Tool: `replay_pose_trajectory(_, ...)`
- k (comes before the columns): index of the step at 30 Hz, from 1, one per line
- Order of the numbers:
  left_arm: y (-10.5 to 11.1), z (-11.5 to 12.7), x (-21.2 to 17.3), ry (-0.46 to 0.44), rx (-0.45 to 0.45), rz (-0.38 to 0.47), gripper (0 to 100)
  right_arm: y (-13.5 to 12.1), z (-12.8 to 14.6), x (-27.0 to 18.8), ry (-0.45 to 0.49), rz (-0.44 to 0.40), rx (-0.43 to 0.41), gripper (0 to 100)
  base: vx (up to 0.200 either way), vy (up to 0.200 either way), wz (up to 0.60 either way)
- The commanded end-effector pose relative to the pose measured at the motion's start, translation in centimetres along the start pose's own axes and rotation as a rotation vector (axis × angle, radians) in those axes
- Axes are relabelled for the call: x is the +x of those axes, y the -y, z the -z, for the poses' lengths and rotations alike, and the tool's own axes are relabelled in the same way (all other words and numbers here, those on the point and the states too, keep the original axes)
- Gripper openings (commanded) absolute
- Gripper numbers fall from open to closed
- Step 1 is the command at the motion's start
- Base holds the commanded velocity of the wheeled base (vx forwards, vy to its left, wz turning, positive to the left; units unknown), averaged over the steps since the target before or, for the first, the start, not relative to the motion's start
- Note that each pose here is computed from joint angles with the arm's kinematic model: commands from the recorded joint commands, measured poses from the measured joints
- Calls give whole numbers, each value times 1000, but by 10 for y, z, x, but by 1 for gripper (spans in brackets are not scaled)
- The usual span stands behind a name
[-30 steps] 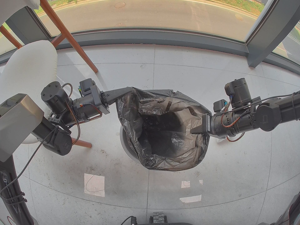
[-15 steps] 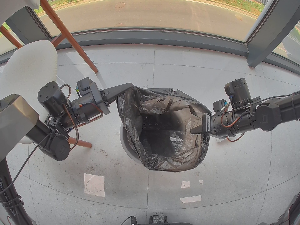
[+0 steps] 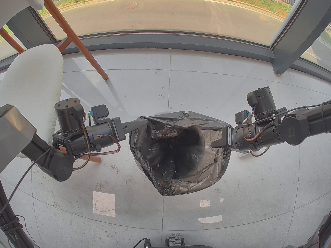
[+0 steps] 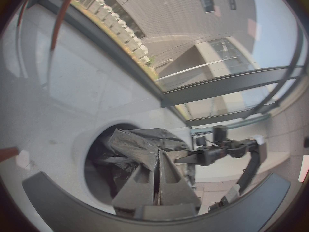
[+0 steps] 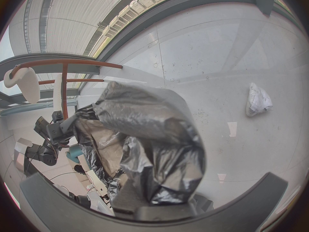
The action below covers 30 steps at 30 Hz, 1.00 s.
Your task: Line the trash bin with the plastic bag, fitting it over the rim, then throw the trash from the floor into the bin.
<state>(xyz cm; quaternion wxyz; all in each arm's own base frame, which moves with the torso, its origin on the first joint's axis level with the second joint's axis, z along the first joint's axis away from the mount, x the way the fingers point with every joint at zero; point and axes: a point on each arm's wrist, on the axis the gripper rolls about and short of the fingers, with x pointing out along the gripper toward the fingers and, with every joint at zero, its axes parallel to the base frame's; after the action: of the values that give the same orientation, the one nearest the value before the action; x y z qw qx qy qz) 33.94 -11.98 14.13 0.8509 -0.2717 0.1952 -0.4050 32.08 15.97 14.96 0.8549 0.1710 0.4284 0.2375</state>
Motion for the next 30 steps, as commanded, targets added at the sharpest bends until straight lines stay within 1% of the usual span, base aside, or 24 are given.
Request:
replay_pose_trajectory(1, 37, -38, 17, -30, 160, -365, 0, -2, 2, 0, 7, 16, 0, 0, 0, 0, 0)
replay_pose_trajectory(2, 40, -40, 19, -42, 203, -387, 0, -2, 2, 0, 6, 14, 0, 0, 0, 0, 0)
replay_pose_trajectory(3, 42, -43, 21, -34, 261, -404, 0, -2, 1, 0, 7, 14, -2, 0, 0, 0, 0)
replay_pose_trajectory(4, 42, -43, 22, -36, 293, -415, 0, -2, 0, 0, 11, 14, -2, 0, 0, 0, 0)
replay_pose_trajectory(8, 31, -39, 28, -69, 369, -437, 0, 3, -3, 6, 20, 21, 0, 0, 0, 0, 0)
replay_pose_trajectory(9, 29, -38, 30, -73, 378, -436, 0, 4, -4, 9, 30, 17, -1, 0, 0, 0, 0)
replay_pose_trajectory(12, 31, -45, 37, -34, 382, -425, 0, 9, -10, 18, 80, 4, -8, 0, 0, 0, 0)
replay_pose_trajectory(15, 24, -42, 45, -42, 375, -428, 0, 12, -20, 27, 120, -6, -14, 0, 0, 0, 0)
replay_pose_trajectory(17, 30, -39, 51, -42, 383, -421, 0, 15, -31, 30, 141, -3, -8, 0, 0, 0, 0)
replay_pose_trajectory(21, 34, -32, 57, -57, 387, -410, 0, 20, -36, 29, 142, -3, -3, 0, 0, 0, 0)
replay_pose_trajectory(22, 35, -31, 58, -61, 387, -409, 0, 19, -36, 27, 145, -4, -4, 100, 0, 0, 0)
replay_pose_trajectory(24, 35, -30, 58, -62, 387, -414, 0, 16, -34, 24, 141, -9, -6, 100, 0, 0, 0)
replay_pose_trajectory(27, 35, -30, 58, -58, 388, -421, 0, 9, -30, 5, 155, -20, -14, 100, 0, 0, 0)
replay_pose_trajectory(29, 35, -30, 58, -59, 387, -426, 0, 11, -22, 0, 136, -11, -8, 100, 0, 0, 0)
replay_pose_trajectory(30, 34, -29, 57, -64, 391, -436, 0, 18, -11, 1, 103, 7, 6, 100, 0, 0, 0)
